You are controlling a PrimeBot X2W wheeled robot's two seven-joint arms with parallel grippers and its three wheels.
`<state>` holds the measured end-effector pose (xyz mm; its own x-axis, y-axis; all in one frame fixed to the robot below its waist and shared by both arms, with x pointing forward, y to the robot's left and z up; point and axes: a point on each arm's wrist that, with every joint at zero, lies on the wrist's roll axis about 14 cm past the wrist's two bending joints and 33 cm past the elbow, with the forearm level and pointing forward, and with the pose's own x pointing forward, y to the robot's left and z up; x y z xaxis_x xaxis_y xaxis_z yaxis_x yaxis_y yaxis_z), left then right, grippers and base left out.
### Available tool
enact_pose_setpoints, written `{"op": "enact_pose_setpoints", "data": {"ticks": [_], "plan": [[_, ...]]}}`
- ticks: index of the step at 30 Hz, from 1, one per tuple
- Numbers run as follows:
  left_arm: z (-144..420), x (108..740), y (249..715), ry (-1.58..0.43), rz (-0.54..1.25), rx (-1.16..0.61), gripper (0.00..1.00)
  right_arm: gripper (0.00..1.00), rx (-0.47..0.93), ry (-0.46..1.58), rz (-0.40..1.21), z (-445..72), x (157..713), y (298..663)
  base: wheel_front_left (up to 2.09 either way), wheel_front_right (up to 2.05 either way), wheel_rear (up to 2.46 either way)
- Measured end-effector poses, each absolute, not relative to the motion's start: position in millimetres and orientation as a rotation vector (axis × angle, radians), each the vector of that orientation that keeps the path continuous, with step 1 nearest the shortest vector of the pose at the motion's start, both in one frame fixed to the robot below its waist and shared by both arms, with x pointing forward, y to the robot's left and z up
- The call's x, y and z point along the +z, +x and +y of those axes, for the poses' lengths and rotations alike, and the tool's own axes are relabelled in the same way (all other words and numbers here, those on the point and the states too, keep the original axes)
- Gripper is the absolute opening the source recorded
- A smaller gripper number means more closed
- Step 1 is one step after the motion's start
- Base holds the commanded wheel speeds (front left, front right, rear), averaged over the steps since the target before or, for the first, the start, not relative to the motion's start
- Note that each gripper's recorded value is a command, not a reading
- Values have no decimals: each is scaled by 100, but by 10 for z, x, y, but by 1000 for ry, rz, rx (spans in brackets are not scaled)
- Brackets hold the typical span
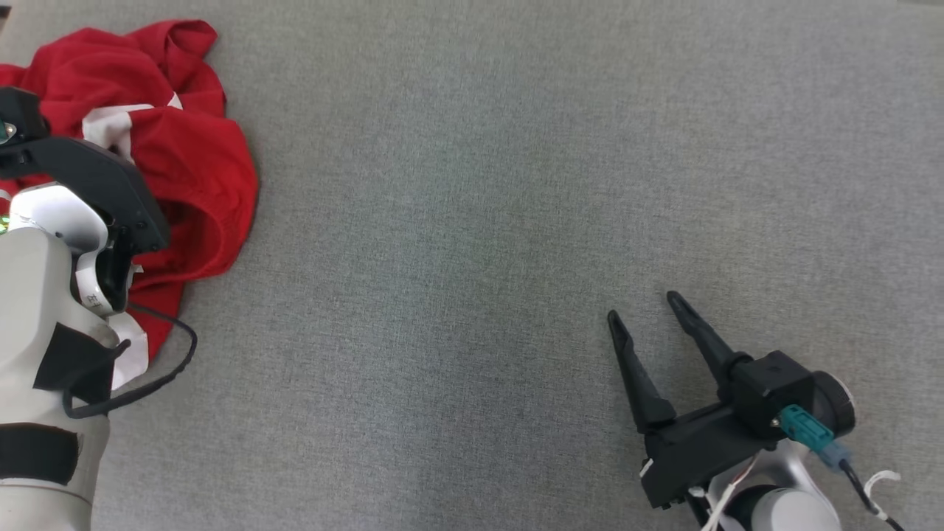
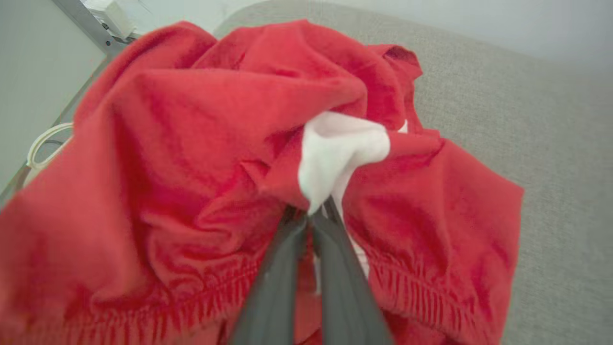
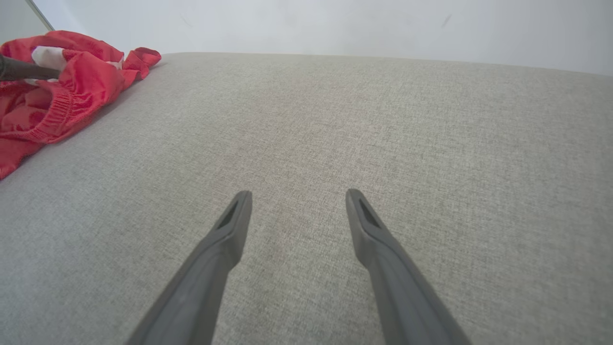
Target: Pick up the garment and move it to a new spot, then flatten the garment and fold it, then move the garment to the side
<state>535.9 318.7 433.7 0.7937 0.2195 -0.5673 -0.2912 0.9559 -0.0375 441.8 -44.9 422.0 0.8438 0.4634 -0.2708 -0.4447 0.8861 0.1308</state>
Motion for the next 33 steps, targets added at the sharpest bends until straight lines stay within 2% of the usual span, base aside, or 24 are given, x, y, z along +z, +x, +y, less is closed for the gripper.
{"op": "enact_pose_setpoints", "data": {"ticks": [8, 16, 26, 33], "plan": [[3211, 4929, 5344, -82, 455, 250, 0, 100, 482, 97, 246, -386, 4443, 4304, 0, 0, 0], [2983, 6079, 5337, -51, 158, 176, 0, 100, 415, 117, 172, -586, 4703, 4131, 0, 0, 0], [1699, 7460, 5167, -114, -224, -149, 0, 100, 265, 122, 38, -1119, 5159, 3891, 0, 0, 0], [686, 7878, 5005, -141, -324, -389, 0, 100, 135, 120, -13, -1575, 5315, 3666, 0, 0, 0]]}}
